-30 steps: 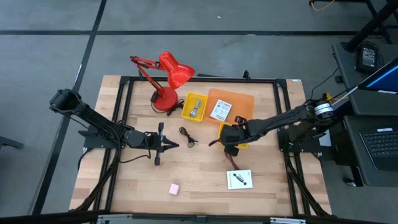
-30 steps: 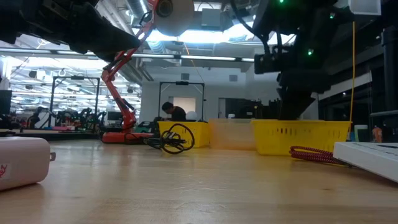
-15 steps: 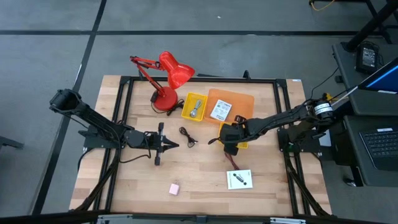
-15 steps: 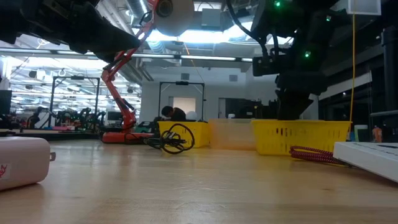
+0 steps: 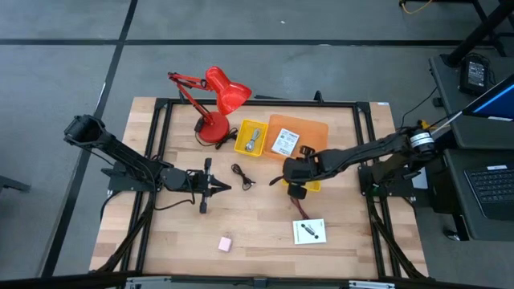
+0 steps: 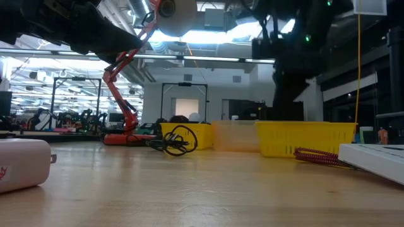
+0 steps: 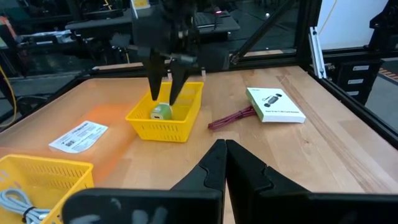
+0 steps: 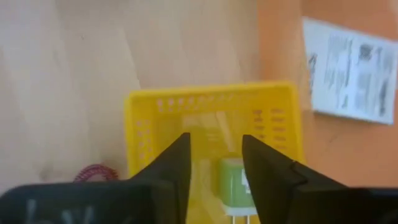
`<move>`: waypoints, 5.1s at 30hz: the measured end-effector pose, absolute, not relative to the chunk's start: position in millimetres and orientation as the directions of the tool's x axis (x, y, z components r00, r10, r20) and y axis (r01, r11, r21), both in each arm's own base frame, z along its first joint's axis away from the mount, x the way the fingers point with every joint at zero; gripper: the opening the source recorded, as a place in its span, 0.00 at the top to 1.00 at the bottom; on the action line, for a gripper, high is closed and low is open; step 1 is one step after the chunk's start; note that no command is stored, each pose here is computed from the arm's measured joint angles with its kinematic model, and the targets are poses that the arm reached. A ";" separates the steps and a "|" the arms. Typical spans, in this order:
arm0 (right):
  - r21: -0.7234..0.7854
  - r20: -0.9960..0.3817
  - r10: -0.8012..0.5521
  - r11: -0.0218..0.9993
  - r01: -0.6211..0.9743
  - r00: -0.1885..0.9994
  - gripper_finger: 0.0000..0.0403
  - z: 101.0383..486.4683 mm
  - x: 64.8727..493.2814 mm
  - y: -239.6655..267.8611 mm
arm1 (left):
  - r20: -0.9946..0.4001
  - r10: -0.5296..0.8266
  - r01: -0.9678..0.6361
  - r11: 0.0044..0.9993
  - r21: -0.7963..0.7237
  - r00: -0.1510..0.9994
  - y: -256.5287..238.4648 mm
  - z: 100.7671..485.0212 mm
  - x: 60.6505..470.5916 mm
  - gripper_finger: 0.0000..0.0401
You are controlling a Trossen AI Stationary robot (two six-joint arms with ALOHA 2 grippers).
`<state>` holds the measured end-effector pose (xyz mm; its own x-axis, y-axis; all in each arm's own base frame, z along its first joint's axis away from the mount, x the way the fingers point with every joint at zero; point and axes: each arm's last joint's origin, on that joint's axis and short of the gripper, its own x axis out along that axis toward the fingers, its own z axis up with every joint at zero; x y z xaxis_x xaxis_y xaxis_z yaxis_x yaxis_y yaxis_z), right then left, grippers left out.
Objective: Pick and place items into bin
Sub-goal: Put the white box into the orange bin
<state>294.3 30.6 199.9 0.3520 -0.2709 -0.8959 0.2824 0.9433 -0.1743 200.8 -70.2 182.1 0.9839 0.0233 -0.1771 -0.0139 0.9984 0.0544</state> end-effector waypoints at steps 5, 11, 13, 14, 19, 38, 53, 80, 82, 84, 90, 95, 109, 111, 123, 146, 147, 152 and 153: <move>-0.187 -0.856 -0.281 0.951 0.247 0.433 0.82 223.0 298.2 36.6 | -0.178 0.024 -0.014 0.998 0.055 0.984 -70.1 182.0 200.8 0.99; -0.211 -0.820 -0.291 0.954 0.211 0.492 0.95 239.5 288.0 53.3 | -0.179 0.009 0.000 0.999 0.047 0.984 -70.6 182.1 200.8 0.99; -0.198 -0.809 -0.265 0.963 0.181 0.525 0.99 245.6 280.7 63.5 | -0.181 -0.014 0.022 0.999 0.041 0.983 -71.3 182.0 200.8 0.99; -0.189 -0.800 -0.255 0.966 0.176 0.544 0.99 248.5 276.5 68.0 | -0.181 -0.021 0.028 0.999 0.040 0.983 -71.4 182.0 200.8 0.99; -0.176 -0.719 -0.271 0.962 0.209 0.640 0.99 254.9 255.8 89.2 | -0.174 -0.045 0.059 0.995 0.075 0.984 -72.2 182.8 201.0 0.99; 0.060 -0.634 -0.179 0.958 0.279 0.752 0.99 202.2 218.1 102.4 | -0.167 -0.119 0.132 0.989 0.068 0.979 -74.4 183.8 201.0 1.00; 0.358 -0.758 0.154 0.910 0.207 0.634 0.96 235.2 219.5 116.2 | -0.167 -0.125 0.138 0.988 0.070 0.978 -74.6 183.8 200.9 0.99; 0.511 -0.746 0.153 0.755 0.410 0.648 1.00 204.2 125.8 99.2 | -0.242 -0.120 0.160 0.975 0.153 0.963 -74.2 176.3 199.4 0.99; 0.536 -0.732 0.164 0.738 0.410 0.661 1.00 194.6 121.5 95.5 | -0.240 -0.120 0.159 0.975 0.153 0.963 -74.2 176.5 199.4 0.99; 0.572 -0.714 0.179 0.707 0.417 0.677 1.00 185.1 118.4 92.8 | -0.240 -0.120 0.159 0.975 0.152 0.963 -74.2 176.5 199.4 0.99; 0.628 -0.695 0.193 0.631 0.455 0.692 1.00 163.7 113.2 88.2 | -0.235 -0.120 0.158 0.976 0.151 0.964 -74.2 177.0 199.5 0.99; 0.609 -0.717 0.180 0.632 0.479 0.673 1.00 156.0 110.6 86.0 | -0.231 -0.121 0.146 0.985 0.097 0.965 -74.3 177.4 199.6 0.99; 0.579 -0.715 0.196 0.703 0.412 0.671 0.64 156.1 110.8 86.7 | -0.230 -0.113 0.112 0.994 -0.019 0.966 -74.1 177.4 199.6 0.99; 0.582 -0.715 0.206 0.704 0.406 0.668 0.59 156.3 110.9 87.1 | -0.230 -0.113 0.106 0.993 -0.041 0.966 -74.1 177.4 199.6 0.99; 0.565 -0.736 0.225 0.724 0.395 0.639 0.39 150.8 115.4 92.4 | -0.230 -0.110 0.094 0.992 -0.080 0.967 -74.0 177.4 199.6 0.99; 0.528 -0.763 0.238 0.766 0.366 0.601 0.38 125.7 136.0 112.0 | -0.229 -0.093 0.072 0.992 -0.101 0.969 -73.5 177.4 199.7 0.99; 0.532 -0.761 0.243 0.764 0.364 0.602 0.38 124.9 136.7 112.8 | -0.229 -0.093 0.072 0.992 -0.101 0.969 -73.5 177.4 199.7 0.99; 0.585 -0.718 0.280 0.739 0.334 0.637 0.38 116.3 137.4 113.5 | -0.229 -0.093 0.072 0.992 -0.101 0.969 -73.5 177.4 199.7 0.99; 0.583 -0.721 0.278 0.739 0.338 0.635 0.38 113.0 136.1 112.3 | -0.229 -0.093 0.072 0.992 -0.101 0.969 -73.5 177.4 199.7 0.99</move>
